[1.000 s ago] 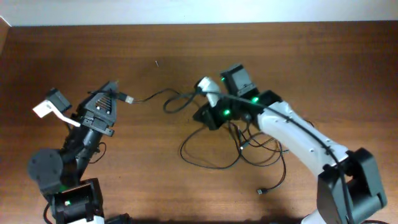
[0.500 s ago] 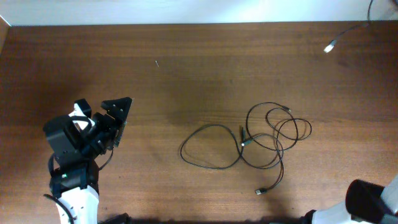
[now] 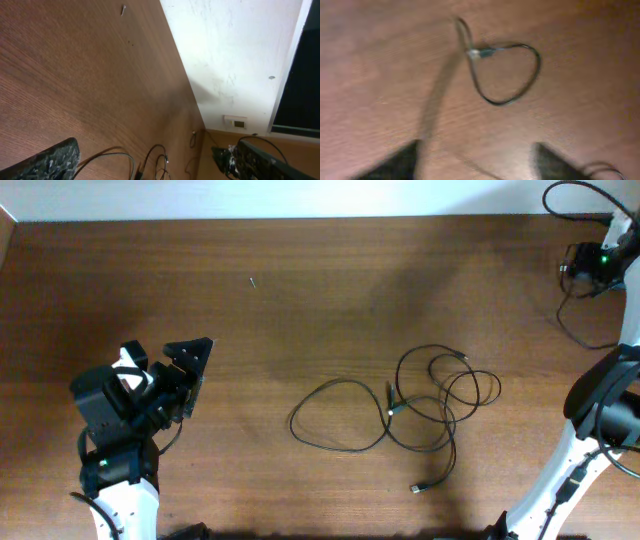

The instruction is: Untangle cables

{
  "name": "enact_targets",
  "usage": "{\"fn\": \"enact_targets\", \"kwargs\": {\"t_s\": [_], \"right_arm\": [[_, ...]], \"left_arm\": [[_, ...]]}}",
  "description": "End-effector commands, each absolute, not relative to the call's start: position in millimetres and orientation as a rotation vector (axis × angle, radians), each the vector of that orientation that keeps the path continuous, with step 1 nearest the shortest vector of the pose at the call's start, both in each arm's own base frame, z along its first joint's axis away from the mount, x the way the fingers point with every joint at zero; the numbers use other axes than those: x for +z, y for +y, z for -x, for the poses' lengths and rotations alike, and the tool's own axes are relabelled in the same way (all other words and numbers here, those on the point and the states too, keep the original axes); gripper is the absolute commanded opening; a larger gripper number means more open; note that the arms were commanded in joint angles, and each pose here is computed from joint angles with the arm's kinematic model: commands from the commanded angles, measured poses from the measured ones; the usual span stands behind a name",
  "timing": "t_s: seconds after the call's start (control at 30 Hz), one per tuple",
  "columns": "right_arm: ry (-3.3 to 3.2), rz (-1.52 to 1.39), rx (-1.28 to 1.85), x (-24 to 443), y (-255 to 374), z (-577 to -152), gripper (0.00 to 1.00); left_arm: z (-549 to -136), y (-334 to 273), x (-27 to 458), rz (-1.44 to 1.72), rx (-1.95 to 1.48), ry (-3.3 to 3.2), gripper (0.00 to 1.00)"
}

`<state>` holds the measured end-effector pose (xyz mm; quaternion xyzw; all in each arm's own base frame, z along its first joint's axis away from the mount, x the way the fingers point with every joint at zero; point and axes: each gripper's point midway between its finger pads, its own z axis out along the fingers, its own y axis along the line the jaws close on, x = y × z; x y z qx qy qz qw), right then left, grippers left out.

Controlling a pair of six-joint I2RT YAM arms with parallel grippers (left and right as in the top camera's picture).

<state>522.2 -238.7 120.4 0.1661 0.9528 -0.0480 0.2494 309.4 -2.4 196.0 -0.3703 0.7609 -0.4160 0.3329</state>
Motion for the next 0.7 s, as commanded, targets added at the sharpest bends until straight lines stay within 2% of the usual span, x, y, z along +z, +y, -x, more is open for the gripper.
{"fn": "enact_targets", "kwargs": {"t_s": [0.0,0.1,0.17,0.3,0.37,0.43,0.5,0.57,0.67], "right_arm": [[2.442,-0.608,-0.213,196,-253,-517,0.98],[2.263,-0.613,-0.168,305,-218,-504,0.98],[2.319,-0.510,-0.038,330,-159,-483,0.98],[2.727,-0.490,0.113,288,-53,-411,0.99],[2.785,-0.338,0.340,288,14,-405,0.99],[2.833,-0.330,0.408,280,54,-400,0.99],[2.920,-0.205,0.414,266,93,-383,0.99],[2.996,-0.140,0.301,258,110,-338,0.99],[2.980,-0.353,0.112,260,92,-243,0.98]], "left_arm": [[-309,-2,196,0.952,-1.080,1.992,0.99],[-309,-2,196,0.952,-1.080,1.992,0.99],[-309,-2,195,0.952,-1.080,1.992,0.99],[-309,-2,195,0.953,-1.081,1.992,0.99],[-309,-2,195,0.953,-1.081,1.992,0.99],[-309,-2,195,0.953,-1.081,1.992,0.99],[-309,-2,195,0.953,-1.081,1.992,0.99],[-309,-2,195,0.953,-1.081,1.992,0.99],[-309,-2,195,0.953,-1.081,1.992,0.99]]}}
